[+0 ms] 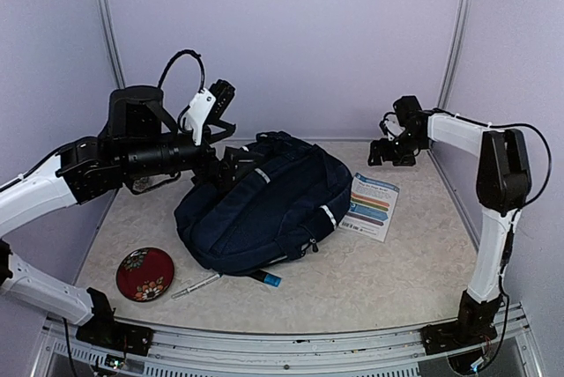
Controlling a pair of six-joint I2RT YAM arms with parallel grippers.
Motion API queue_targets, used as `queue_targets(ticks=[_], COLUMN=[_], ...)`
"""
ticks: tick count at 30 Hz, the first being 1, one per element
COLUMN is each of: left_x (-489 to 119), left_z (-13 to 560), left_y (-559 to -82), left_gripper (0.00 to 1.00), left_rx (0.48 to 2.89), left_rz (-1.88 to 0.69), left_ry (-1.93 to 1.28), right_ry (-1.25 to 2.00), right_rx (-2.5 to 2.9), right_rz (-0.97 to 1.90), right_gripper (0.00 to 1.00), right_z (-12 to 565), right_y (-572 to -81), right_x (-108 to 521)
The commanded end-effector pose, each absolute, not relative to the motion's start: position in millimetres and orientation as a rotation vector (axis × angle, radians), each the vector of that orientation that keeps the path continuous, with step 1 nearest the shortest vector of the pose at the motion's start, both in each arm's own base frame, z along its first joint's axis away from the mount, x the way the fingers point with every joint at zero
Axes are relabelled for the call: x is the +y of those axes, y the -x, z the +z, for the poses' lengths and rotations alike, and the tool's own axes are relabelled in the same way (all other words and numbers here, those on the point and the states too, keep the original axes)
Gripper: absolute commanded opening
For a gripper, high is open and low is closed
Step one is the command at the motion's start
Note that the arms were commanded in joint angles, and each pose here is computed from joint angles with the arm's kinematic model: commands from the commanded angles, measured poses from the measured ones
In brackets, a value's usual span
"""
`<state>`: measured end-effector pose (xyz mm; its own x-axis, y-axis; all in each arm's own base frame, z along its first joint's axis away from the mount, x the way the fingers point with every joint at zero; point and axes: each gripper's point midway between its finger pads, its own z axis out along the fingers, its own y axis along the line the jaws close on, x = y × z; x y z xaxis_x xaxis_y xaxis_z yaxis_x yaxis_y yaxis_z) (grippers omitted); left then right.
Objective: Pack the student bag
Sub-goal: Place the largest pocket of the bag in the student bag, then move the book to the center of the board.
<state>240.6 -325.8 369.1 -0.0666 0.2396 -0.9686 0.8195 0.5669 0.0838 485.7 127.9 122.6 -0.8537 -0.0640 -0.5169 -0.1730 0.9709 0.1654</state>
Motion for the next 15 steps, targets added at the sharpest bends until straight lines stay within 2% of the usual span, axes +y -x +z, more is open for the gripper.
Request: queue_targets(ticks=[1,4,8,15], left_x=[-352,-375,-389,-423], left_z=[332,276,198,130], left_y=[-208,-195,-196,-186], left_gripper=[0.94,0.87,0.77,0.61], left_rx=[1.67,1.761,1.93,1.954], left_rz=[-0.644,-0.645,-0.539,-0.458], left_ry=[-1.087,-1.207,-1.288,-1.464], right_ry=[0.255,0.256,0.298,0.314], right_rx=[2.748,2.838,2.881,2.916], right_rz=[0.227,0.201,0.301,0.598], right_gripper=[0.87,0.83,0.77,0.64], right_z=[52,20,6,8], right_y=[-515,-523,-508,-423], right_x=[121,116,128,150])
